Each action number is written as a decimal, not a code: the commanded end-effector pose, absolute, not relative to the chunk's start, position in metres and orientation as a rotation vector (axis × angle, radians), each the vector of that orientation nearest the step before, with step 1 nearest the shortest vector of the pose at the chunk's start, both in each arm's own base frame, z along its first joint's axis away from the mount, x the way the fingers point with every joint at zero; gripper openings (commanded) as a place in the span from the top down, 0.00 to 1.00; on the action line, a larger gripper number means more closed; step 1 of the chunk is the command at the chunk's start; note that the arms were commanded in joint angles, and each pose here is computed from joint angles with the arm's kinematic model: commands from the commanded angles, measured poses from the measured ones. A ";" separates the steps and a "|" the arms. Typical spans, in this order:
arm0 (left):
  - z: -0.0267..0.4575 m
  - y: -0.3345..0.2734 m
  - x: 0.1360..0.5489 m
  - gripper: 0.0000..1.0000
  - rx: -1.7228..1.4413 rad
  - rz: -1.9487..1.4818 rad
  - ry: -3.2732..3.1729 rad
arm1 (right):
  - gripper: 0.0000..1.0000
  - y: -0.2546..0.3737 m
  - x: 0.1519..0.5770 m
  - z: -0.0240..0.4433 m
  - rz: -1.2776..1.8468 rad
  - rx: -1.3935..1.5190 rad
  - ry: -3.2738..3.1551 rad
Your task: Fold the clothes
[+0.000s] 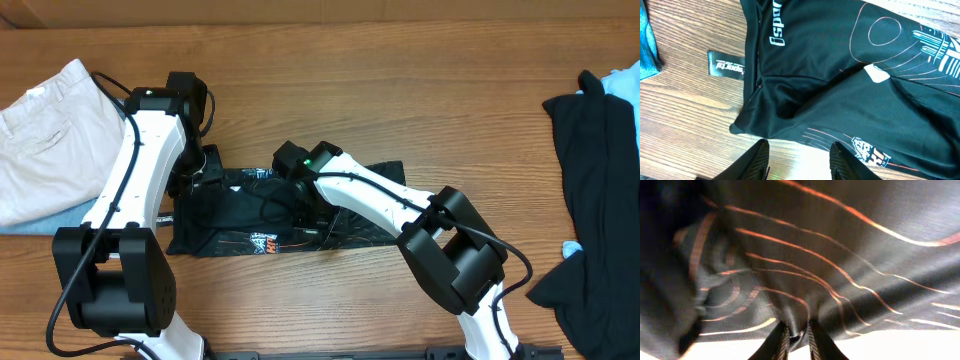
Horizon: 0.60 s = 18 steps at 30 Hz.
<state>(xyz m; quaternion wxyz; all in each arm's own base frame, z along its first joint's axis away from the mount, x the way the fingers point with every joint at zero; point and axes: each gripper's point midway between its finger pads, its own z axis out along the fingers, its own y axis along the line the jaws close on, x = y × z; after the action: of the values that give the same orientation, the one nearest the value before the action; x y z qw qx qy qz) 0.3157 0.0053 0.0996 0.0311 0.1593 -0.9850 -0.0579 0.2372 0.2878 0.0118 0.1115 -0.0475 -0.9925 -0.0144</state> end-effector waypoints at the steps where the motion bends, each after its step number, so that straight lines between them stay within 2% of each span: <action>1: 0.108 0.006 0.320 0.57 0.469 -0.175 -3.069 | 0.82 0.278 0.259 0.034 0.037 -0.133 -3.024; 4: 0.108 0.006 0.320 0.57 0.469 -0.175 -3.070 | 0.78 0.267 0.277 0.068 0.109 -0.134 -3.133; 12: 0.108 0.006 0.319 0.56 0.468 -0.180 -3.066 | 0.74 0.231 0.316 0.139 0.052 -0.205 -3.329; 17: 0.109 0.011 0.317 0.56 0.466 -0.226 -3.059 | 0.72 0.191 0.332 0.148 0.105 -0.205 -3.325; 18: 0.109 0.013 0.317 0.52 0.466 -0.242 -3.058 | 0.72 0.184 0.333 0.147 0.120 -0.206 -3.314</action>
<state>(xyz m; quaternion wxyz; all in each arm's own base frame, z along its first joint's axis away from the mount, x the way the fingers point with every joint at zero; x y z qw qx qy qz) 0.3138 0.0062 0.0998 0.0345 0.1588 -0.9848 -0.0612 0.3202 0.2075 0.1376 -0.0770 -0.0728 -0.9942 0.0198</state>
